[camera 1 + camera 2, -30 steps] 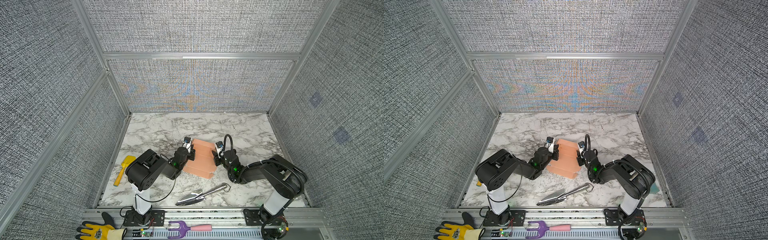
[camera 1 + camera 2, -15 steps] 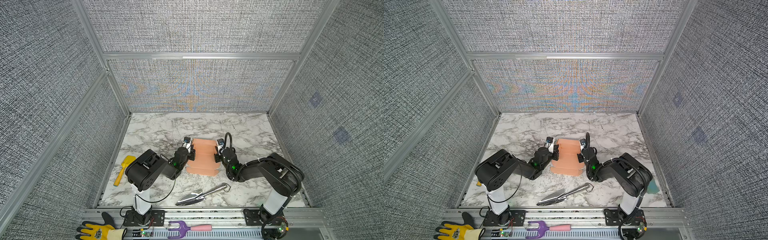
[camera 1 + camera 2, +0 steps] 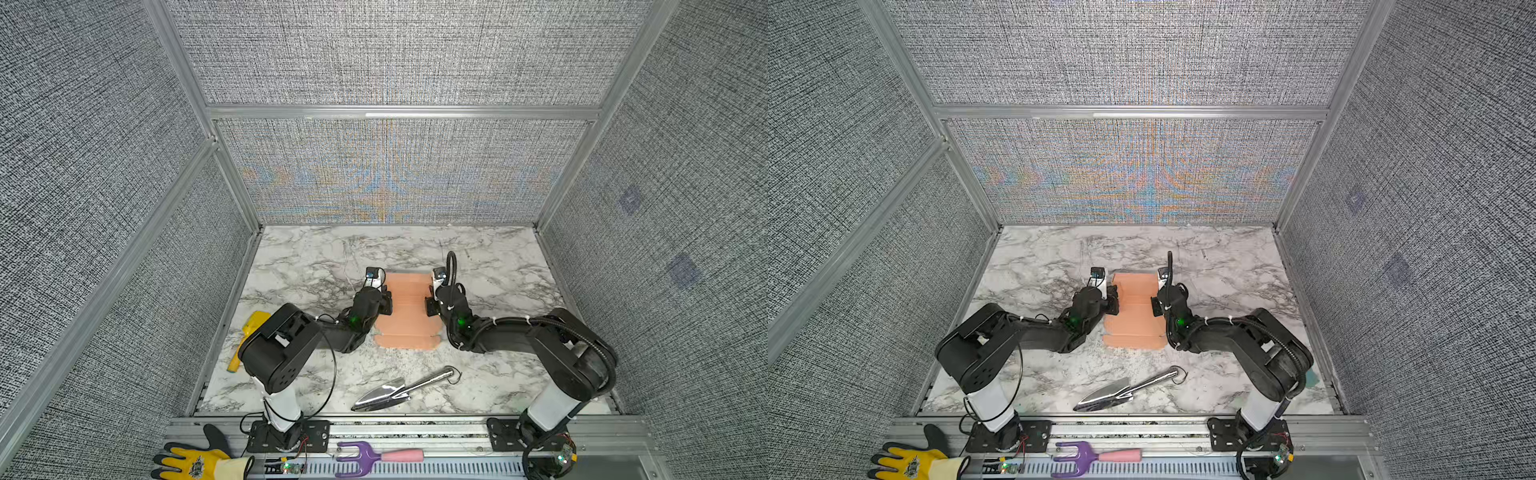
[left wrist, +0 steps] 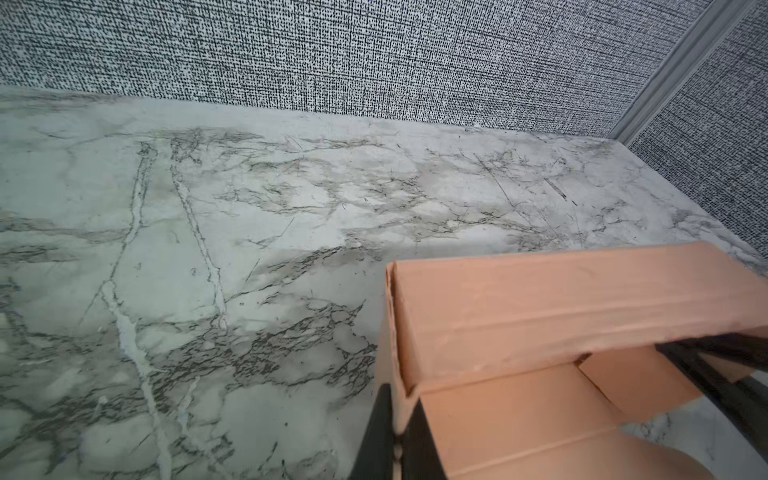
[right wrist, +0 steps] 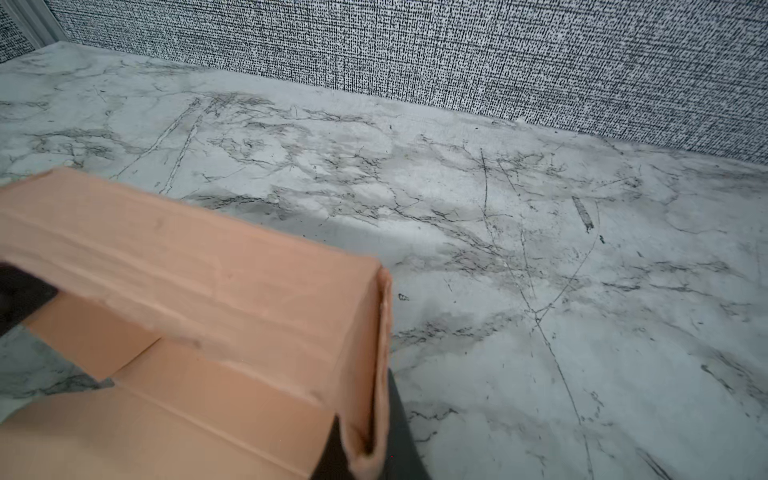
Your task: Fold the paper box
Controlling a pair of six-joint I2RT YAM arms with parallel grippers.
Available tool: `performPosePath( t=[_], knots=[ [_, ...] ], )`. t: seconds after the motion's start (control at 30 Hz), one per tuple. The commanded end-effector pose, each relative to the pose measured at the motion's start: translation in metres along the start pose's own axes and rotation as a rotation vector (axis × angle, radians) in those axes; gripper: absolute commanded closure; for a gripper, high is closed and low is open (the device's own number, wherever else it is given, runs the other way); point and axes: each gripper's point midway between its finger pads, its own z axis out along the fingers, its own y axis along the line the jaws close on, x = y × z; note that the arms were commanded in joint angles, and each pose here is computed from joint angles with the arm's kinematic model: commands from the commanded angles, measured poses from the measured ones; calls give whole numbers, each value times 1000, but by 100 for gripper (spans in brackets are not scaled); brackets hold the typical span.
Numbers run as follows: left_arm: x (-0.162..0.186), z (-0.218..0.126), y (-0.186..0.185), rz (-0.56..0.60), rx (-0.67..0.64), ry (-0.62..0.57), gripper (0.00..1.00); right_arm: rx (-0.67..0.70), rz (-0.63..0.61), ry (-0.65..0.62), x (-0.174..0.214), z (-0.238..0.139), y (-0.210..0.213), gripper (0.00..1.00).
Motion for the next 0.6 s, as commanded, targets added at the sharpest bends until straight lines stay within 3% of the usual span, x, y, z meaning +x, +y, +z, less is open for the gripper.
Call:
performPosePath(
  t=[0.0, 0.03, 0.2, 0.57],
  knots=[
    [16, 0, -6, -19, 1, 133, 100, -48, 36, 108, 16, -4, 10, 100],
    [19, 1, -5, -19, -9, 160, 100, -53, 35, 121, 18, -6, 10, 99],
    [24, -3, 1, -29, -36, 181, 100, -53, 49, 130, 24, -13, 4, 75],
    [28, -3, 2, -32, -39, 194, 100, -84, 60, 162, 36, -8, 6, 65]
  ],
)
